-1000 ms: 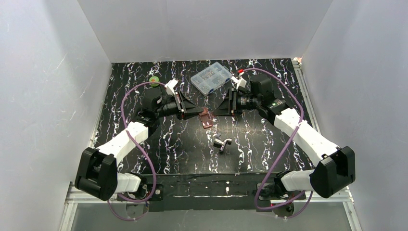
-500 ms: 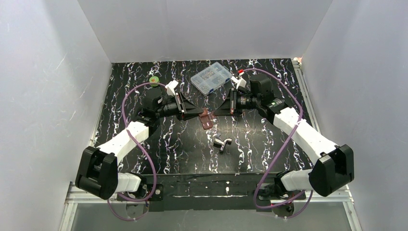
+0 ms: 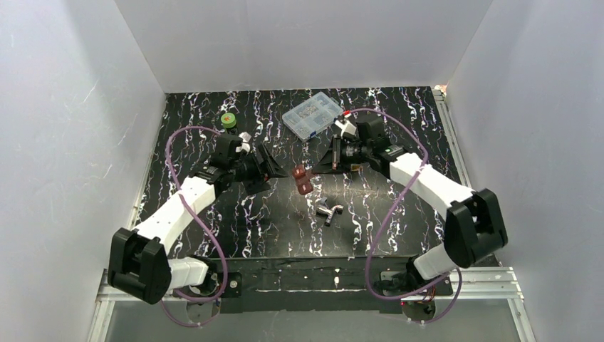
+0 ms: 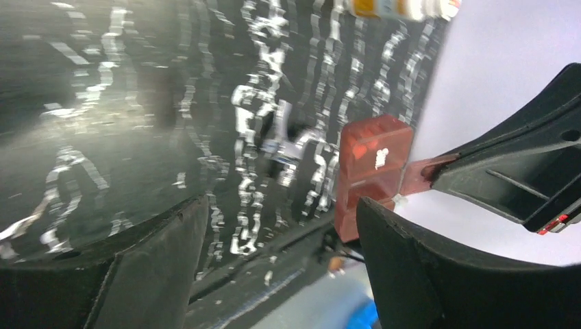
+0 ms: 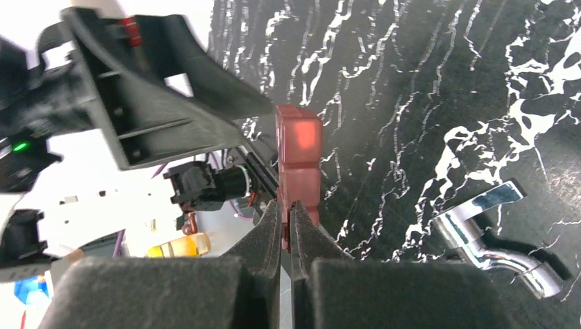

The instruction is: Sort the pills into containers

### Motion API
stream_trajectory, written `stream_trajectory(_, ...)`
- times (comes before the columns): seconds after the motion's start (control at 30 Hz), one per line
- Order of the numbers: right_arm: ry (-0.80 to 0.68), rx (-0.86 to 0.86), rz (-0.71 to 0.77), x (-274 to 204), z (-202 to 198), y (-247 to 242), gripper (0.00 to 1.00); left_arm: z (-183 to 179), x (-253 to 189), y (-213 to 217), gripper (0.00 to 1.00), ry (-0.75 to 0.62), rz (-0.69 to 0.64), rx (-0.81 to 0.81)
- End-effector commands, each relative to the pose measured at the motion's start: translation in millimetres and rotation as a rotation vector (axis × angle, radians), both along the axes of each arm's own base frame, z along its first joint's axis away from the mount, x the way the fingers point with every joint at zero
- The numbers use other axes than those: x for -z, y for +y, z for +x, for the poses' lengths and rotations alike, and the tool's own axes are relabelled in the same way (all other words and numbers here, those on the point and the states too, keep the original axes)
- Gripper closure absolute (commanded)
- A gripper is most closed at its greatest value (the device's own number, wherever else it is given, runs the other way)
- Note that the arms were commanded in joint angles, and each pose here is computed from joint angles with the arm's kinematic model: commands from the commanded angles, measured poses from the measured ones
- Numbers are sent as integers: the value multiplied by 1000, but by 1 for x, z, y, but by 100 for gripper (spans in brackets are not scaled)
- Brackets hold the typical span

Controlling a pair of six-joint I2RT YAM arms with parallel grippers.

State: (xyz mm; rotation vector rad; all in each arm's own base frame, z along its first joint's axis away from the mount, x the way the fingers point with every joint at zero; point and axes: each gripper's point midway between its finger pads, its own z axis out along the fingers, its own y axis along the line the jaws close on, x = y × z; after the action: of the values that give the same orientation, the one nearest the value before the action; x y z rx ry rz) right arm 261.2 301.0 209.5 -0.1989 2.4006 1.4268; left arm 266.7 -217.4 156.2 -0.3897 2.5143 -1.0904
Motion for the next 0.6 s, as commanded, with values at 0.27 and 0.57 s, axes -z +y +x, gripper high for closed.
stream_trajectory(0.27,97,-27,-62,80,9,66,99,-6,-9,70,19,-61,311,-153)
stream_trajectory(0.57,118,30,-206,136,17,71,99,-8,-12,69,19,-73,302,-134)
